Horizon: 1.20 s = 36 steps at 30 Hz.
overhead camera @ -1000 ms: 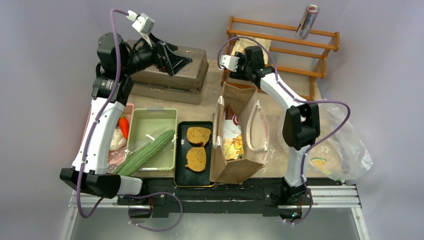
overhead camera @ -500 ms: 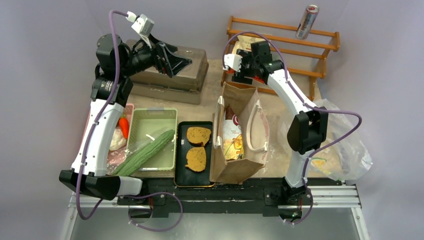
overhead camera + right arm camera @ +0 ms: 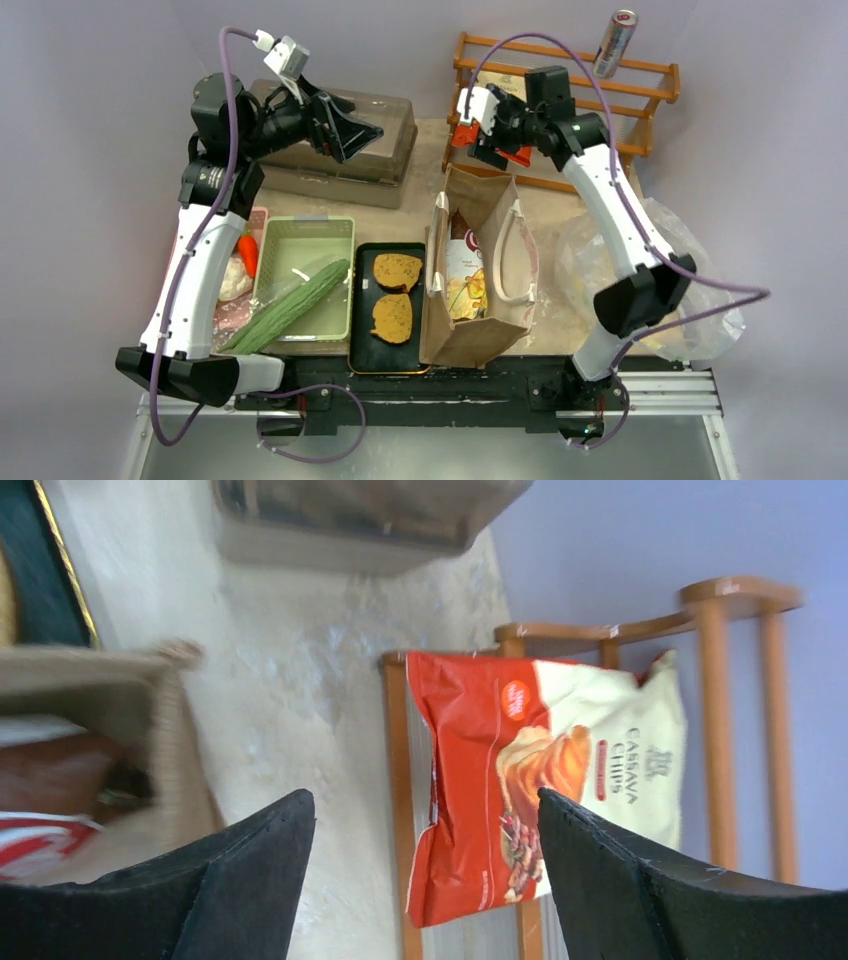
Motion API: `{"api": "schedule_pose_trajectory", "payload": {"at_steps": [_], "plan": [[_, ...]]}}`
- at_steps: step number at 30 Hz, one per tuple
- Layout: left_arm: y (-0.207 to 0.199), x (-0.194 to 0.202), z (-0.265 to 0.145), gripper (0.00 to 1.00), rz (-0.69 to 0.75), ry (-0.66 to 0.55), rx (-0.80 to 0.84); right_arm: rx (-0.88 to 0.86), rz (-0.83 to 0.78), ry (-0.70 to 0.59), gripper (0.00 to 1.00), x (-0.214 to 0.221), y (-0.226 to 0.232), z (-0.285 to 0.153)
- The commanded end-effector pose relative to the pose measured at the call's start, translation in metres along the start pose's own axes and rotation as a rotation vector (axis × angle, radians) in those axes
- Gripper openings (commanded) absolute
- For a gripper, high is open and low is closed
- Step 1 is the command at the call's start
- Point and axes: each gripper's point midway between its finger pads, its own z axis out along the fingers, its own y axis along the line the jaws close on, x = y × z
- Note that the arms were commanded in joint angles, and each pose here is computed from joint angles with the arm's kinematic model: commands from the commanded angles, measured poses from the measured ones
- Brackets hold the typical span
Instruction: Untie the knot of the grocery bags and take out the mixed food
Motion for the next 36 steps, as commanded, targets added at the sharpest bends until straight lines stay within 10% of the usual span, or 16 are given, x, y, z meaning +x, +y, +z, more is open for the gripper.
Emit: {"api": "schedule_pose_trajectory", "payload": {"at_steps": [1,8,18,31,36], "plan": [[-0.008,-0.002,-0.008,1.00,0.031,-0.004,0.012,0.122,0.200,-0.160,0.77,-0.082,-0.006,-0.088],[-0.004,0.002,-0.007,1.00,0.027,-0.003,0.003,-0.119,0.691,-0.078,0.61,-0.076,0.096,-0.138],[-0.003,0.009,-0.002,1.00,-0.050,-0.002,0.017,-0.240,0.896,0.136,0.48,-0.005,0.206,-0.103],[-0.009,0.020,-0.016,1.00,-0.050,0.003,-0.015,-0.006,1.071,0.146,0.51,0.008,0.203,-0.028],[-0.008,0.021,-0.015,1.00,-0.051,0.005,-0.012,0.132,1.087,0.182,0.74,0.017,0.206,-0.009]]}}
